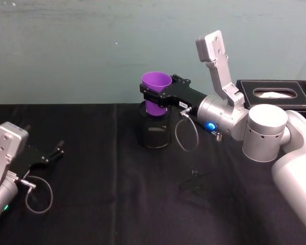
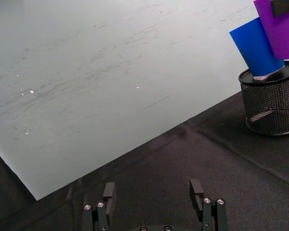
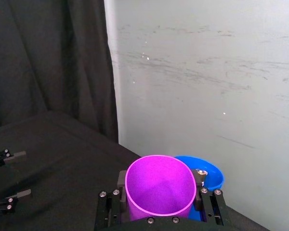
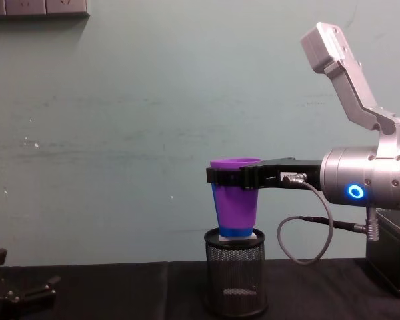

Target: Pick up one cup with a gripper and tap it against the other cup.

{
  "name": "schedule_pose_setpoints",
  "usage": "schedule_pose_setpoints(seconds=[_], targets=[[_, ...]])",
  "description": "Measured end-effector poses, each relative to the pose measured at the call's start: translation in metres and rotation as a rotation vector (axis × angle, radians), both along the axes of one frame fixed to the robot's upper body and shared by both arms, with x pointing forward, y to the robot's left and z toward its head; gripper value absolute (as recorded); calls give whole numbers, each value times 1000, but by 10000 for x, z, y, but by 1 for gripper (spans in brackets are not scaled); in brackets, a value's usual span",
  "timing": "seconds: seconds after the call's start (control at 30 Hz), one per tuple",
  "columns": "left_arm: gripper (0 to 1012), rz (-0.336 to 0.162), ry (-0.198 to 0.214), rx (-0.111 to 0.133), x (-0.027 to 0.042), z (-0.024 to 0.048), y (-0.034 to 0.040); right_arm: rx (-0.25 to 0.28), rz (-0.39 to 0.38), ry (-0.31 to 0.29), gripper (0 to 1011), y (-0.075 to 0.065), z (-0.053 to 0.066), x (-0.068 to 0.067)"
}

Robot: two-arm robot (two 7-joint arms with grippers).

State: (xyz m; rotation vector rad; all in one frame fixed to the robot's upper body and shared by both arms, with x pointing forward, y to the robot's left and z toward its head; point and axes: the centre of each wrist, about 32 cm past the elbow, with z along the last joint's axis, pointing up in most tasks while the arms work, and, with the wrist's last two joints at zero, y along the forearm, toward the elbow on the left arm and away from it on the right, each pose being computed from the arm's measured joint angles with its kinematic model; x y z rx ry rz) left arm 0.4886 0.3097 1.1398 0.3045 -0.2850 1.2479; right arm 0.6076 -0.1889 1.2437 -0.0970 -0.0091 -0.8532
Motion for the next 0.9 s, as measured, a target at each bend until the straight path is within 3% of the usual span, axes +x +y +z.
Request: schedule_pose_setpoints(seconds=[0.9], targets=[[1000,0,0,0,0,0,0,0,0,0,747,0,0,0]])
